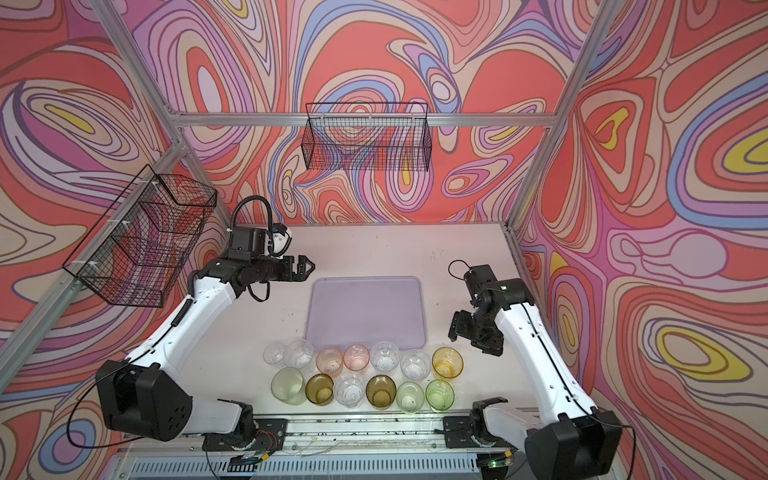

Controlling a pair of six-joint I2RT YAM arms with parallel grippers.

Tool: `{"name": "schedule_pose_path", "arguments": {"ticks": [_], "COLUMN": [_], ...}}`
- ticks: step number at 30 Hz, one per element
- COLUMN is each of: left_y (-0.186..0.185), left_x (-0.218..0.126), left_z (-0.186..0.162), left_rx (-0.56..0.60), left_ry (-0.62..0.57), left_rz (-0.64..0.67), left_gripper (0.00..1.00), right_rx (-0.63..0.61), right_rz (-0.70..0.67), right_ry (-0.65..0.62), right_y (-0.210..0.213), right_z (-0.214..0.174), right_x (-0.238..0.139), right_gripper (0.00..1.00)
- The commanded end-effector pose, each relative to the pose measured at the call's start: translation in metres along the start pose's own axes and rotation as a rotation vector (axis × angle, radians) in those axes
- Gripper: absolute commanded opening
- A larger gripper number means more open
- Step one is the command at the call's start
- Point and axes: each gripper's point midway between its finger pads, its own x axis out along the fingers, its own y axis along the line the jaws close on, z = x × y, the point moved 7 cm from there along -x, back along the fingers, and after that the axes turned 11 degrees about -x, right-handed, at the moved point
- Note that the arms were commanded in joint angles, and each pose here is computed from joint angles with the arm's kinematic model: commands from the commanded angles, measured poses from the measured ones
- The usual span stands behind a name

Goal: Place the glasses into the tray
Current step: 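Raise both arms and lower the right gripper onto the yellow cup, then close the right gripper on the yellow cup's rim and lift it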

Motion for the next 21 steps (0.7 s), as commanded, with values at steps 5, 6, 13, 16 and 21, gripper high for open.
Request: {"name": "schedule_pose_path", "arguments": {"ticks": [5,6,13,16,21], "left_y": [-0.004,-0.004,-0.005,-0.005,-0.004], "left_x": [-0.009,-0.008,-0.007,-0.006,-0.007], "left_z": [-0.002,-0.002,0.002,0.001,-0.001], "left_rx": [0.020,0.019,0.023,0.021,0.024], "left_ry": [0.003,0.002,0.000,-0.002,0.001], "left_rz": [-0.012,-0.012,-0.019,-0.023,-0.019], "left_gripper": [1.00,1.00,1.00,1.00,1.00], "right_rx": [0.056,0.064,0.099,0.107,0.128], "right_rz": [0.019,0.025,0.058,0.058,0.058], "right_ry": [0.054,0.058,0.087,0.089,0.094], "right_y": [0.000,-0.001,0.002,0.001,-0.001], "right_z": [-0.015,-0.017,-0.025,-0.026,-0.030], "right_x": [0.018,0.021,0.040,0.045,0.056], "right_gripper": [0.83,0.83,0.81,0.75,0.67]}}
